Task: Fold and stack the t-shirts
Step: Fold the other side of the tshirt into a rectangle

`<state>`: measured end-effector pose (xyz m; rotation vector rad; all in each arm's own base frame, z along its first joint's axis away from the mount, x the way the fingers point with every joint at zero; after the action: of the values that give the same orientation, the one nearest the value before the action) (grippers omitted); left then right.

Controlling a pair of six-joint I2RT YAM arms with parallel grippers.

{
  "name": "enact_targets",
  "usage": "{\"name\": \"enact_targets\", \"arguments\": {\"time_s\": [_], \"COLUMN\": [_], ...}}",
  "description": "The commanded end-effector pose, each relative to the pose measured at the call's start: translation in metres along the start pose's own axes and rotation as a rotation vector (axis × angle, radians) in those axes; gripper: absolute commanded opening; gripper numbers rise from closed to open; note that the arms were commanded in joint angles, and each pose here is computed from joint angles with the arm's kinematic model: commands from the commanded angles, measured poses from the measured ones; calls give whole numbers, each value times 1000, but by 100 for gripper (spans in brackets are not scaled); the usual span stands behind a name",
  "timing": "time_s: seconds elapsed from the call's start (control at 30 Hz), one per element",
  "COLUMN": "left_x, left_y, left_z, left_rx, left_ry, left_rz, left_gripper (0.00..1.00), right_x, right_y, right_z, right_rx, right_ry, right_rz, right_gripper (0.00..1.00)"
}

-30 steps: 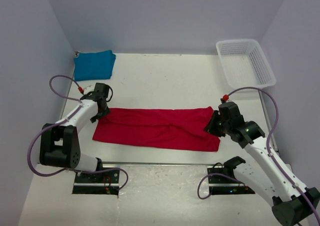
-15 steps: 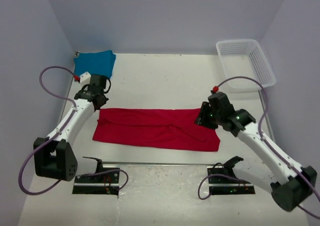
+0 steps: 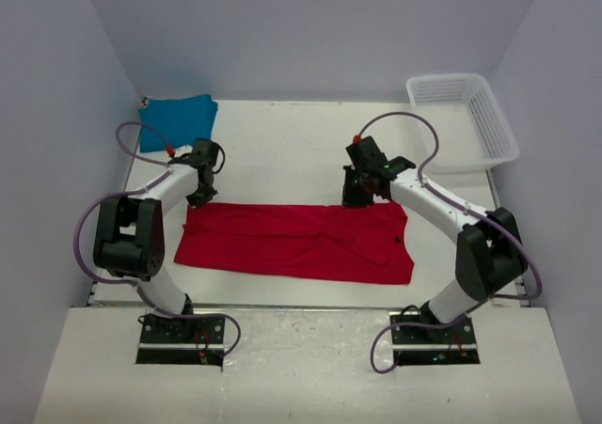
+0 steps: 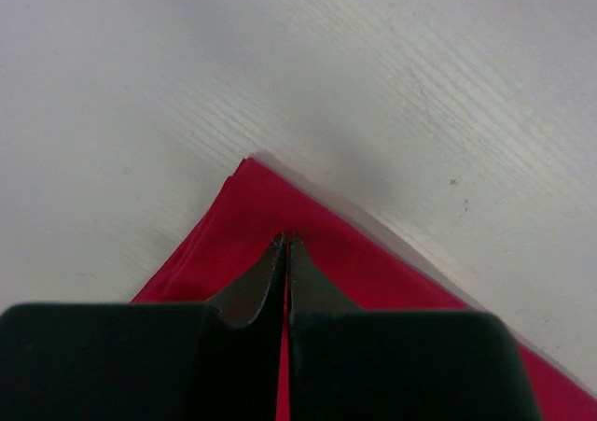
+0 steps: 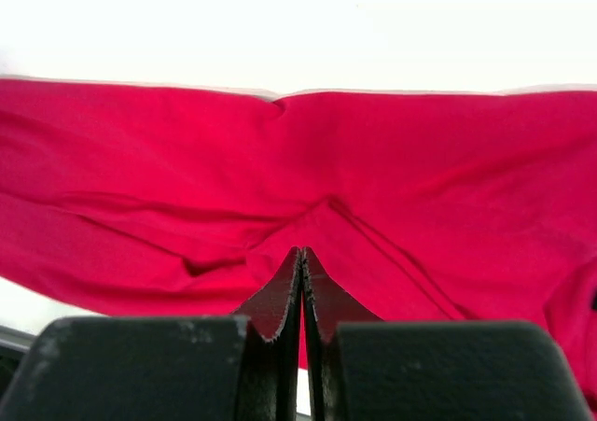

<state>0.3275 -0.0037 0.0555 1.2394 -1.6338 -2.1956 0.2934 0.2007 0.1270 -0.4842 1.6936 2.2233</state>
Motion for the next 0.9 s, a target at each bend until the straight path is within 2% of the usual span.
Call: {"name": "enact_targets", "arguments": {"time_s": [0.0,0.1,0.3,0.57,0.67,0.87], "left_x": [-28,-33,-28,-29,-25,-14], "left_y": [10,9,-3,13,17,20], "left_z": [-13,-13,-11,-2,0,-3], "left_rx": [26,15,-8,23,36,74], "left_ry": [41,48,52,81,90,63], "left_rz": [-84,-101,-49,-82,-80,-68], "left_gripper": [0,0,0,0,0,0], "right_x": [-6,-8,-13,-4,-1,8], "right_y": [-11,-21,-18,-30,-34,-46], "right_z": [11,9,11,8,12,42], "right_rx": [-44,-25,-33,-27,-61,-185], "right_ry": [43,54,55,51,46,145], "right_rz": [0,12,0,33,41,112], "right_gripper": [0,0,0,0,0,0]}}
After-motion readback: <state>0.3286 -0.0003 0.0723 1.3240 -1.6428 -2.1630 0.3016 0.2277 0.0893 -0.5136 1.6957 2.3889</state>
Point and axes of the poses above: each gripper's point midway between its finger pads, its own y axis back along the fingers, its own z axis along the line the jaws close on, x = y × z, the point moved 2 cm from there along y, back along the fingers, and after that the axes turned 6 degrees about y, right-handed, at the moved point
